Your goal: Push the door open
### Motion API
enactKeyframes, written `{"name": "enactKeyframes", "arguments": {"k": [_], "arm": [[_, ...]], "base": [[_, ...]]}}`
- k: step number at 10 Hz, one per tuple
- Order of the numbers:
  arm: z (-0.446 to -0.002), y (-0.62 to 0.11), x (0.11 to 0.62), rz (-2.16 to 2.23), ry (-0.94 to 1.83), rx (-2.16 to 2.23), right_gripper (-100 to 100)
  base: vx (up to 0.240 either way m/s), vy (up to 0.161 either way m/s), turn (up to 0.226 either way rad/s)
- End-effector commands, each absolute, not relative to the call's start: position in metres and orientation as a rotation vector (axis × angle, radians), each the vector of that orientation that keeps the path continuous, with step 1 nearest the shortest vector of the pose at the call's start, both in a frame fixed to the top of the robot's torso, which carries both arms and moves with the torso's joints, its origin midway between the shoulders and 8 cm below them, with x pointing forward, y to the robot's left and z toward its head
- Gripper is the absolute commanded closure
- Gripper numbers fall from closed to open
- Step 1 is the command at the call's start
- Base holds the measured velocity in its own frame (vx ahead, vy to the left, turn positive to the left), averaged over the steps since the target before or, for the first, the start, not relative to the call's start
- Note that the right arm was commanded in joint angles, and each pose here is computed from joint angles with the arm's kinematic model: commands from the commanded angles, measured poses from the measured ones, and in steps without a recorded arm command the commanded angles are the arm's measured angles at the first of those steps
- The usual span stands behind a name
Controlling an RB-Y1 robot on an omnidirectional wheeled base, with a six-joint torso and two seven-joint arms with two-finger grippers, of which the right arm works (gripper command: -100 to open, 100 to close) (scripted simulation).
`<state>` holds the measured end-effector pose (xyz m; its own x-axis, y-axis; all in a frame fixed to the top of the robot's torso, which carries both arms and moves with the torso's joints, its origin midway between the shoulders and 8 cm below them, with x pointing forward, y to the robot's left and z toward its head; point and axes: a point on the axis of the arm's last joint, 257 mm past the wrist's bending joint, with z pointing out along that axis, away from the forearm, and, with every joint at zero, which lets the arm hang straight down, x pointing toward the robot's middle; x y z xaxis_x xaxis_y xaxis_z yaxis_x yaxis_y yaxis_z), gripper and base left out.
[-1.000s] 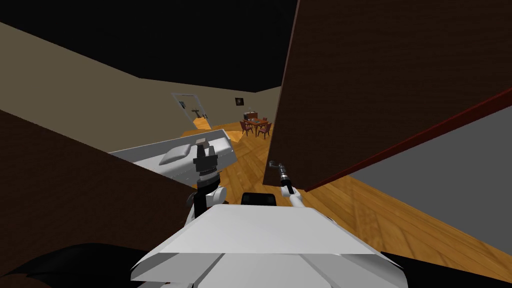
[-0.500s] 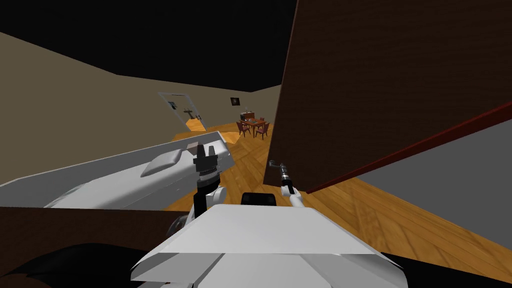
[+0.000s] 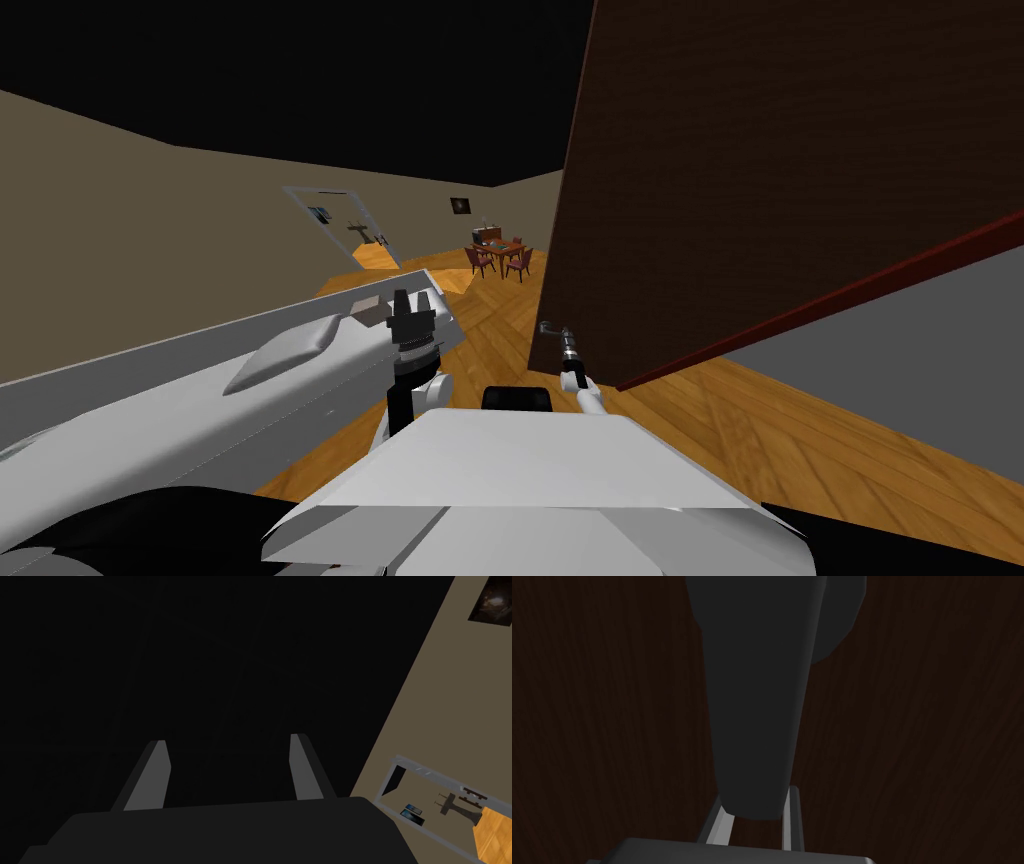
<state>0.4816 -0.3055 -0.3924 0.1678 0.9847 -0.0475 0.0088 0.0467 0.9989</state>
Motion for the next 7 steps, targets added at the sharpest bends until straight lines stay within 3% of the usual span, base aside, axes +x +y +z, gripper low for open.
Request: {"name": "enactKeyframes", "arguments": {"k": [1,7], "arm": [[-0.387,-0.302,0.485,1.054,1.088,1.254,100],[-0.392,-0.307,0.477,1.028,1.049,1.296,100]], "base": [[0.153,0.089,-0.097],[0.095,0.088,-0.072]]}}
